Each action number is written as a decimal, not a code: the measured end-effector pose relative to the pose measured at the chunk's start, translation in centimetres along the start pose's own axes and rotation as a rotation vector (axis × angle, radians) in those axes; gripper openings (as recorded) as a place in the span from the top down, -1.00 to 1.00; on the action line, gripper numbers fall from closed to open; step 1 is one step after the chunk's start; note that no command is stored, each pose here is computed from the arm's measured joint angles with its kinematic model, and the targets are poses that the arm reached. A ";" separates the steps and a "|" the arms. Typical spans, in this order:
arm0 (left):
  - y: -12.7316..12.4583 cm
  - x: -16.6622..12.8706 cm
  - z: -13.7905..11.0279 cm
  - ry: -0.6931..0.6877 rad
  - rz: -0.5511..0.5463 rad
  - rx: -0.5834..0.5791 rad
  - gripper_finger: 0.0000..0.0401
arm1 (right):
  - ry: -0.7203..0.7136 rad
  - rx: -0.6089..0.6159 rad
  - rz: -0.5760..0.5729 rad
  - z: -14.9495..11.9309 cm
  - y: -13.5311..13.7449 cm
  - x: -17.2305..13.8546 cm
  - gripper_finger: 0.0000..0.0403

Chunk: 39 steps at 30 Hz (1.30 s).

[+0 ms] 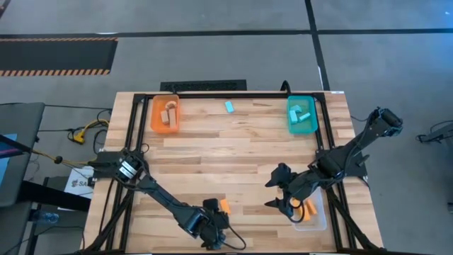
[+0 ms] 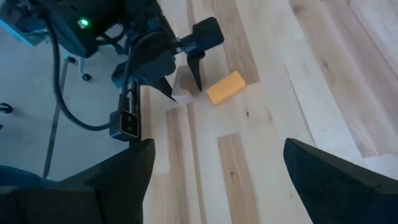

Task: Sort & place blocks by color
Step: Put the brown block into the orange bin

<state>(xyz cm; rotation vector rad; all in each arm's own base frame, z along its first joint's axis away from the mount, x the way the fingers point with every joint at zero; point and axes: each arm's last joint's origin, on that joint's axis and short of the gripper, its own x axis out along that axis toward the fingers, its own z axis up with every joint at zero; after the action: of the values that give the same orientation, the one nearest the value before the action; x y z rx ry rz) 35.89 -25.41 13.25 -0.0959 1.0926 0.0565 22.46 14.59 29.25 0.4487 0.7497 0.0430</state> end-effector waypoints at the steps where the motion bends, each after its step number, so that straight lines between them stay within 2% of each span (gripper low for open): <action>1: 0.0 0.2 -0.1 0.004 0.004 -0.009 -0.14 | 0.004 -0.004 -0.001 -0.1 0.0 0.0 -0.88; 5: -0.1 0.1 -0.2 0.009 0.014 -0.025 0.02 | 0.011 -0.021 0.003 -0.3 0.2 -0.1 -0.88; 12: 0.4 -0.8 0.2 0.026 -0.003 -0.039 0.75 | 0.022 -0.037 -0.001 -0.5 0.2 -0.1 -0.88; 14: 0.6 -1.6 0.5 0.010 -0.007 -0.044 0.87 | 0.023 -0.040 -0.001 -0.5 0.2 -0.1 -0.88; 19: 2.0 -6.0 2.5 -0.107 0.045 -0.086 0.82 | 0.053 -0.054 0.005 -0.9 0.3 -0.5 -0.88; 28: 8.0 -14.5 4.1 -0.262 0.331 -0.219 0.87 | 0.057 -0.160 -0.002 -1.0 -0.6 -3.6 -0.88; 34: 13.5 -17.5 4.7 -0.235 0.484 -0.377 0.83 | -0.002 -0.248 0.005 0.1 -2.0 -5.9 -0.88; 39: 18.6 -18.8 4.5 -0.119 0.631 -0.478 0.86 | -0.055 -0.291 -0.009 1.0 -3.0 -7.0 -0.88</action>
<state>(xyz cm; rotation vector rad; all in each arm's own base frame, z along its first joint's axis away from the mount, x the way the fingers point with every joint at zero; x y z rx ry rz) 29.54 -6.41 31.10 -0.1700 0.9373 0.8810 17.61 10.09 33.16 0.1684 0.6789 0.1290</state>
